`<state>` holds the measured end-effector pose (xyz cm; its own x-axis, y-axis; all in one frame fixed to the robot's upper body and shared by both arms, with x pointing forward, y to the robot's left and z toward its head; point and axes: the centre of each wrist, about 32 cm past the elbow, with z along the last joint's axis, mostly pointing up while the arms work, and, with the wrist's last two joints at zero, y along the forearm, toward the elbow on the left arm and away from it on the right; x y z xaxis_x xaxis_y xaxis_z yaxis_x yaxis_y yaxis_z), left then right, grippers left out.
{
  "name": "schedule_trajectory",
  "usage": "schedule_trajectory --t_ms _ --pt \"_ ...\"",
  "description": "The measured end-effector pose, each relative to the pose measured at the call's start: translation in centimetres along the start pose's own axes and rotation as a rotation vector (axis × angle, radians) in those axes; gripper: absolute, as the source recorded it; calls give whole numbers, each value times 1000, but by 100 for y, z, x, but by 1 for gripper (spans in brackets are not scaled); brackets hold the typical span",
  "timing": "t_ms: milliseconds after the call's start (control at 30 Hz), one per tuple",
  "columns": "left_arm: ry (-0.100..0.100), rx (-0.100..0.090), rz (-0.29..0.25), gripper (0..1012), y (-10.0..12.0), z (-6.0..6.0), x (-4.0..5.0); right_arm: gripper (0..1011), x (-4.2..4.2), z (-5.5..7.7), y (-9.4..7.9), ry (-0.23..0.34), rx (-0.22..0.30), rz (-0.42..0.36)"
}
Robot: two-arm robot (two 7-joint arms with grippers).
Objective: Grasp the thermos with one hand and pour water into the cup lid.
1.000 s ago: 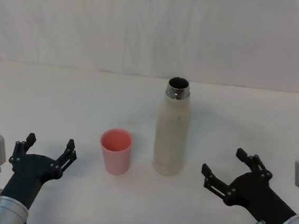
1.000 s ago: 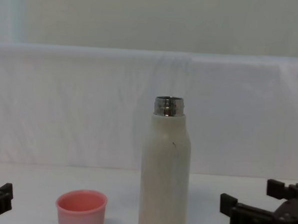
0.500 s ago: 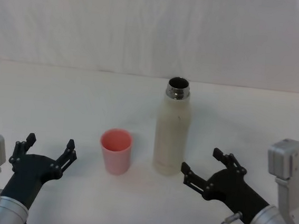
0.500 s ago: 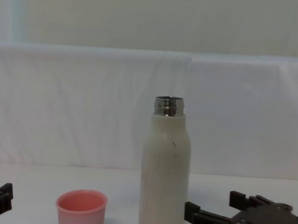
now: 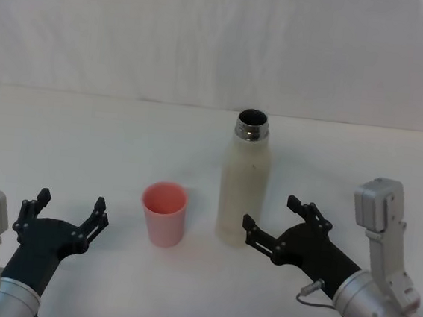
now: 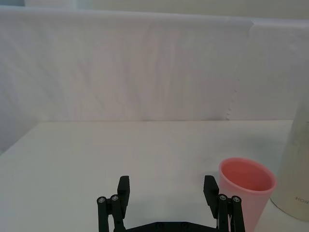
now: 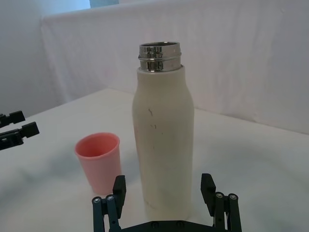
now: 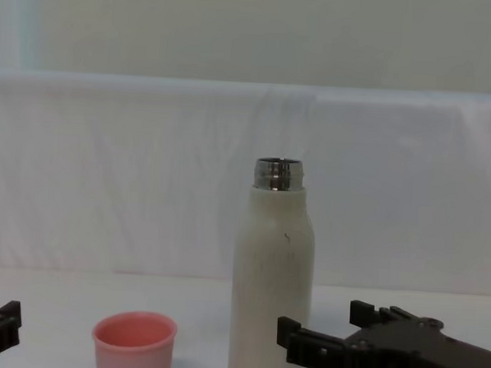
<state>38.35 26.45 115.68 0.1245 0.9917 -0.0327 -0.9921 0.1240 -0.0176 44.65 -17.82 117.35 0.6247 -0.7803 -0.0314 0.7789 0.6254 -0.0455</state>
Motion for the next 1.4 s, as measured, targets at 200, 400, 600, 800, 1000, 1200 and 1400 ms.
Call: schedule_trajectory --t_ms 200,400,600,800,1000,1200,1400 --pt "0 0 0 1001 0 0 0 1001 24 22 82 -4 3 0" --pt "0 0 0 1001 0 0 0 1001 28 48 151 -8 7 4" --pt "0 0 0 1001 0 0 0 1001 25 66 216 -12 10 9" --pt "0 0 0 1001 0 0 0 1001 16 83 277 -25 10 13" --pt "0 0 0 1001 0 0 0 1001 20 95 328 -33 12 11" --pt "0 0 0 1001 0 0 0 1001 27 107 389 -39 12 10" --pt "0 0 0 1001 0 0 0 1001 37 99 438 -39 13 7"
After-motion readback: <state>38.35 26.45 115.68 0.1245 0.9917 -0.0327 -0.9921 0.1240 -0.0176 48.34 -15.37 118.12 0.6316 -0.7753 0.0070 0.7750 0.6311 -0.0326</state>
